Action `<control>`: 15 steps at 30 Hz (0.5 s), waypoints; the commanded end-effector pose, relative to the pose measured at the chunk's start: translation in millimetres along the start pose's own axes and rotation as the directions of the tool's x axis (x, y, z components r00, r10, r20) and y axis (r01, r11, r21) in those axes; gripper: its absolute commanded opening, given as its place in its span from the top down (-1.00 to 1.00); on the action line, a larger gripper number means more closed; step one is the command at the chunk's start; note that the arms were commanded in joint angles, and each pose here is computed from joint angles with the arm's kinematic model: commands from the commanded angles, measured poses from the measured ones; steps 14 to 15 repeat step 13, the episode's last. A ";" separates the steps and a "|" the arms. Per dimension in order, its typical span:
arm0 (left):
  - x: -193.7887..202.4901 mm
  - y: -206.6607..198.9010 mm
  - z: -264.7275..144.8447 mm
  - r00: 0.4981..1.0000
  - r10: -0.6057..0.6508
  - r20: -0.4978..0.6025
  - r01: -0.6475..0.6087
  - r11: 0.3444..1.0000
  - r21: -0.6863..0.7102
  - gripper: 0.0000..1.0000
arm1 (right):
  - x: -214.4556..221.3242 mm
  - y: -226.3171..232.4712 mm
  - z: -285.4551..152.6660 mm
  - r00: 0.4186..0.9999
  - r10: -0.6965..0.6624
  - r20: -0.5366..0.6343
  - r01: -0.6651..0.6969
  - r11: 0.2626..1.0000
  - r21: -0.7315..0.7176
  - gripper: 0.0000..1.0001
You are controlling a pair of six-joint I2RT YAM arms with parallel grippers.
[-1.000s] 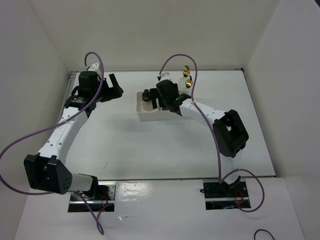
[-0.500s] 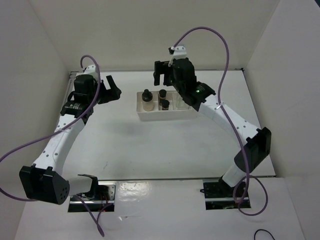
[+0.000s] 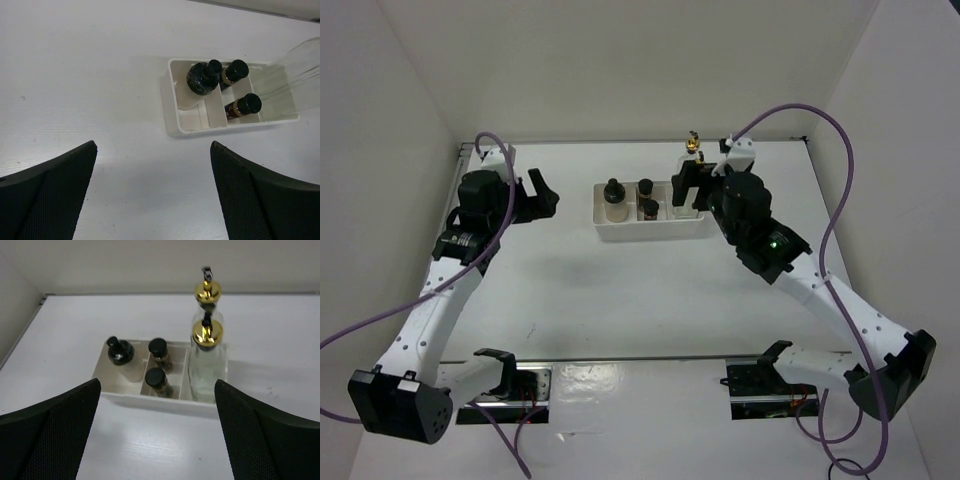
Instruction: Organize the condiment bottles
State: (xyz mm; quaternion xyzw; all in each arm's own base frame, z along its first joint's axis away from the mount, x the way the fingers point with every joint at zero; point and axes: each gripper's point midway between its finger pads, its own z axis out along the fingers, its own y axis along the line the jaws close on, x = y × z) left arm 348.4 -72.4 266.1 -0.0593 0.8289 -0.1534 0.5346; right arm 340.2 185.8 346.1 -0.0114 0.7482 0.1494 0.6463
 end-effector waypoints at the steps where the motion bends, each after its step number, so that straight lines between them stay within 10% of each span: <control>1: -15.8 0.2 -4.6 0.996 0.034 0.080 -0.034 0.999 0.004 -1.00 | 20.0 -19.4 -16.9 0.997 0.077 -0.007 -0.076 0.995 0.065 -0.97; 15: 2.7 9.5 -0.6 0.999 -0.002 0.051 0.003 1.000 -0.027 -1.00 | 39.5 -55.1 -82.5 0.985 0.172 0.031 -0.174 0.982 0.074 -0.97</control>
